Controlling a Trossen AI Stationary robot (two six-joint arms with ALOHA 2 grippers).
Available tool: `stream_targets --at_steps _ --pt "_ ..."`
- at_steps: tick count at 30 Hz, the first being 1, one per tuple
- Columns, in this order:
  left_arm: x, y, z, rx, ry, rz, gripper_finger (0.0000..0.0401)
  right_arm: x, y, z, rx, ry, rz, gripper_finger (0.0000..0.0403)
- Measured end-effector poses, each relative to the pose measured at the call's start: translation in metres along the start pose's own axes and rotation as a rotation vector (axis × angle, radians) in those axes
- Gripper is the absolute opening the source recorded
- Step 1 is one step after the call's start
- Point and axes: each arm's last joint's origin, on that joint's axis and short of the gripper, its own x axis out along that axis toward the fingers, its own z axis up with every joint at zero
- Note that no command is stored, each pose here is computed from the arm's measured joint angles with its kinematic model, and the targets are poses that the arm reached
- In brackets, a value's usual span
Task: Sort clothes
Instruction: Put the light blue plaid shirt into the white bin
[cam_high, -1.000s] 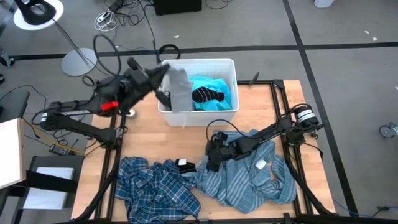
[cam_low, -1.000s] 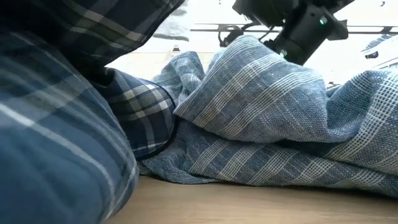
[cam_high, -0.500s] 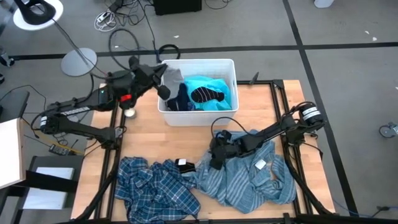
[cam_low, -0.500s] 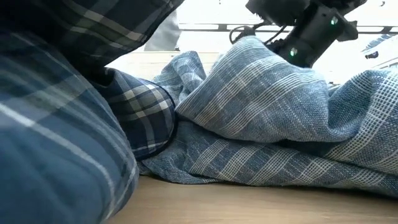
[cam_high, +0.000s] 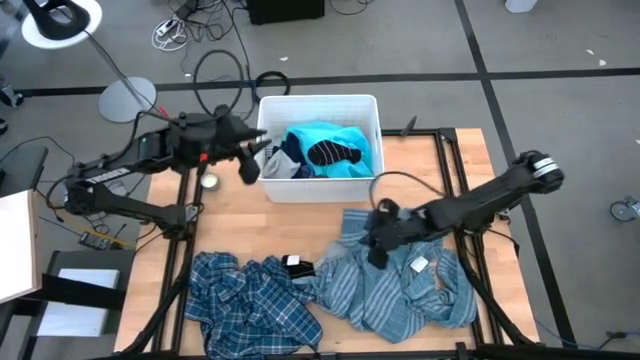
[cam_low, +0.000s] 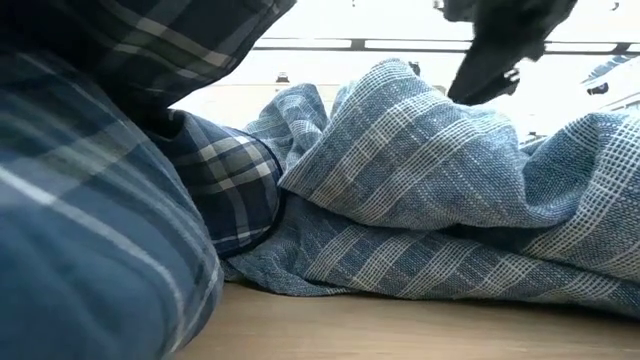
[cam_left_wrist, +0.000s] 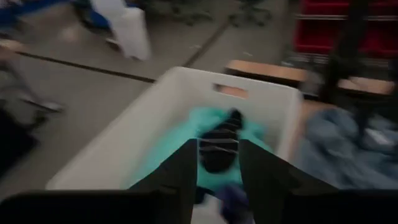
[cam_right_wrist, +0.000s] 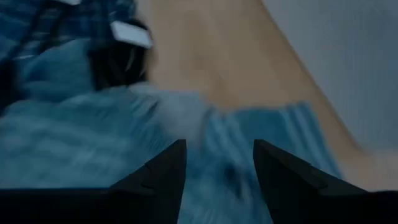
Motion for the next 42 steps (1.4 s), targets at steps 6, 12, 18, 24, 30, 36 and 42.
stream_targets --at_steps 6,12,18,24,30,36,42 --pt "-0.012 -0.025 -0.019 0.004 0.099 -0.158 0.0124 -0.045 0.019 -0.034 -0.014 0.043 0.035 0.0187" --pt "-0.021 -0.054 -0.054 -0.025 0.126 -0.23 0.0124 -0.047 0.039 -0.082 -0.1 -0.025 -0.018 0.0187" --pt "-0.022 -0.082 -0.089 -0.063 0.112 -0.302 0.0124 -0.004 0.038 -0.126 -0.046 0.008 -0.012 0.0187" --pt "-0.021 -0.102 -0.104 -0.093 0.066 -0.362 0.0124 0.043 0.028 -0.13 -0.128 -0.073 -0.019 0.0187" --pt "-0.025 -0.11 -0.104 -0.102 0.021 -0.349 0.0124 0.102 0.006 -0.106 -0.21 -0.043 -0.002 0.0142" --pt "-0.03 -0.117 -0.113 -0.151 0.052 -0.265 0.0119 0.123 -0.016 -0.074 -0.17 -0.125 0.054 0.0019" --pt "-0.04 -0.122 -0.147 -0.14 0.102 -0.187 0.0098 0.068 -0.014 -0.011 -0.235 -0.28 0.078 0.0007"
